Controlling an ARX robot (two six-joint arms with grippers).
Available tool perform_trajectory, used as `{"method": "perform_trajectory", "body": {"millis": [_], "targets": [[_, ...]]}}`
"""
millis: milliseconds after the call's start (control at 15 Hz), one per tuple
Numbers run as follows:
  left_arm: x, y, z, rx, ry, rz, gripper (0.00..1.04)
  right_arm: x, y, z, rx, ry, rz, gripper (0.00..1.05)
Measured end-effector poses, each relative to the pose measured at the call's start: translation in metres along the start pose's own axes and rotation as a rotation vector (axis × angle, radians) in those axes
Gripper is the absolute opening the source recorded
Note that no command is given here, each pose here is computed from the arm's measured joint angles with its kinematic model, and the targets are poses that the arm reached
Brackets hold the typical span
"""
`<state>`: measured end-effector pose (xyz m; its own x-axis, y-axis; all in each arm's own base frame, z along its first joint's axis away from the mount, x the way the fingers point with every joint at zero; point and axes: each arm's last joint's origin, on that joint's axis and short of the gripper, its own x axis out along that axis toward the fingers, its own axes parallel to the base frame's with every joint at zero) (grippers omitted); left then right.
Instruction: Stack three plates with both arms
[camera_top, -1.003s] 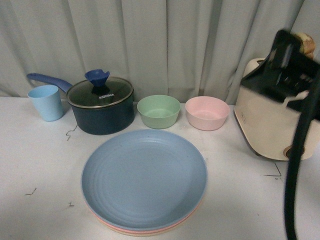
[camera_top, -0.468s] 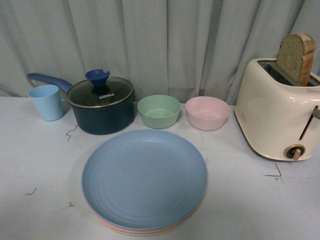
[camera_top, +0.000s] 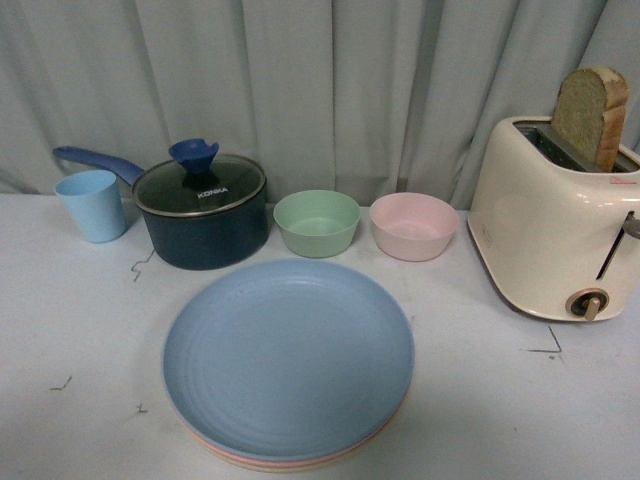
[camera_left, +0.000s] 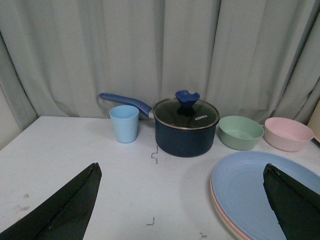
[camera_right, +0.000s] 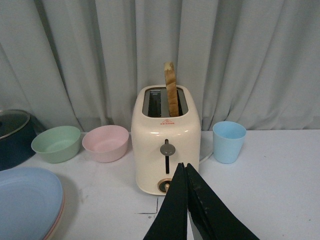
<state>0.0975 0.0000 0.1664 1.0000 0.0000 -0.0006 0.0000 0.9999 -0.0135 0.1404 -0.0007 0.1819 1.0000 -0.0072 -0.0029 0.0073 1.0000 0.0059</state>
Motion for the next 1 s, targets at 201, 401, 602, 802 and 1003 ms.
{"method": "perform_trajectory", "body": {"millis": [201, 401, 602, 802, 1003], "targets": [[0.000, 0.000, 0.000, 0.000, 0.000, 0.000, 0.98, -0.010, 0.000, -0.006, 0.000, 0.002, 0.000, 0.02], [0.000, 0.000, 0.000, 0.000, 0.000, 0.000, 0.98, -0.018, 0.000, -0.012, 0.000, -0.009, 0.000, 0.02], [0.000, 0.000, 0.000, 0.000, 0.000, 0.000, 0.98, -0.025, 0.000, -0.012, 0.000, -0.014, 0.000, 0.02], [0.000, 0.000, 0.000, 0.000, 0.000, 0.000, 0.98, -0.029, 0.000, -0.012, 0.000, -0.014, 0.000, 0.02], [0.000, 0.000, 0.000, 0.000, 0.000, 0.000, 0.98, -0.032, 0.000, -0.012, 0.000, -0.016, 0.000, 0.02]]}}
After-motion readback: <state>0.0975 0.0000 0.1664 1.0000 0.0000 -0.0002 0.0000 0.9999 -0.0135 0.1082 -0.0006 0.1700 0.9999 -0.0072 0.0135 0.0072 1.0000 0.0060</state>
